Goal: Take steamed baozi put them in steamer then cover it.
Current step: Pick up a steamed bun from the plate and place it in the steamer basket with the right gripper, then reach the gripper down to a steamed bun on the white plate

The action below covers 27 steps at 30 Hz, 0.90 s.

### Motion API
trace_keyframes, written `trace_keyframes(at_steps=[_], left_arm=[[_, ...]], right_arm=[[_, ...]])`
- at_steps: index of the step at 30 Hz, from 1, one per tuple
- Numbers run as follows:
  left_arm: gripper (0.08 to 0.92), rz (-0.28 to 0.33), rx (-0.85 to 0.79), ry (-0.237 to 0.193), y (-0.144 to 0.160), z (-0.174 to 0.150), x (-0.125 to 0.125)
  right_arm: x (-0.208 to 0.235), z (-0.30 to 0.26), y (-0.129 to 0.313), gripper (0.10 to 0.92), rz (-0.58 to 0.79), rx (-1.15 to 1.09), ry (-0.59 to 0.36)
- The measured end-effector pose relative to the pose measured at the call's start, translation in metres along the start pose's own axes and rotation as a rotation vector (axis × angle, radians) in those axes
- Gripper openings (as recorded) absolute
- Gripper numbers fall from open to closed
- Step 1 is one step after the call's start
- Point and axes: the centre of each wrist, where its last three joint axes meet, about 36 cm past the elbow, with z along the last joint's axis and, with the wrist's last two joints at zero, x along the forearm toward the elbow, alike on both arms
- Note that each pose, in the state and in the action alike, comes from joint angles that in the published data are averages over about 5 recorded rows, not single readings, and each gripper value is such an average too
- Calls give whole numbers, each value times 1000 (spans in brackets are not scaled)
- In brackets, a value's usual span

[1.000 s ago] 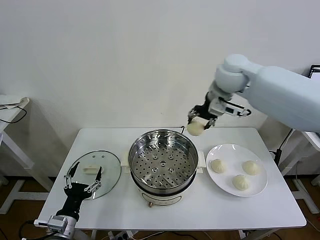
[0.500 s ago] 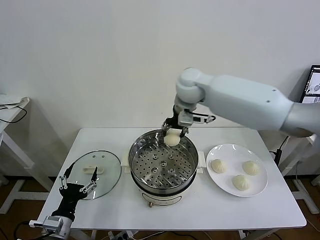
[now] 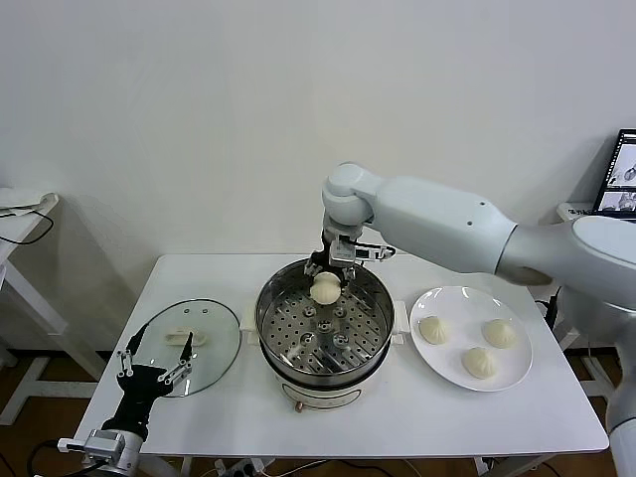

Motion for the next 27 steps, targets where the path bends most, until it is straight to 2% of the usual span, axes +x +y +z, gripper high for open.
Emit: trace_keyframes(at_steps=[4,9,13,20,27], left_arm=[[823,0,1,0,0,0,0],[823,-2,0,1,0,1,1],[823,-3,0,1,0,1,2],[823,0,0,2,-1,0,4],[823,11,3,-9,-6,-5,4]], right_arm=[[-6,3,1,699,-4,-13,2],[-9,6,4,795,2,-35,-1],[-1,8,8,821,21,-63,-5],[45,13,36,823,46,-159,-6],[100,14,104,823,61,-361,-7]])
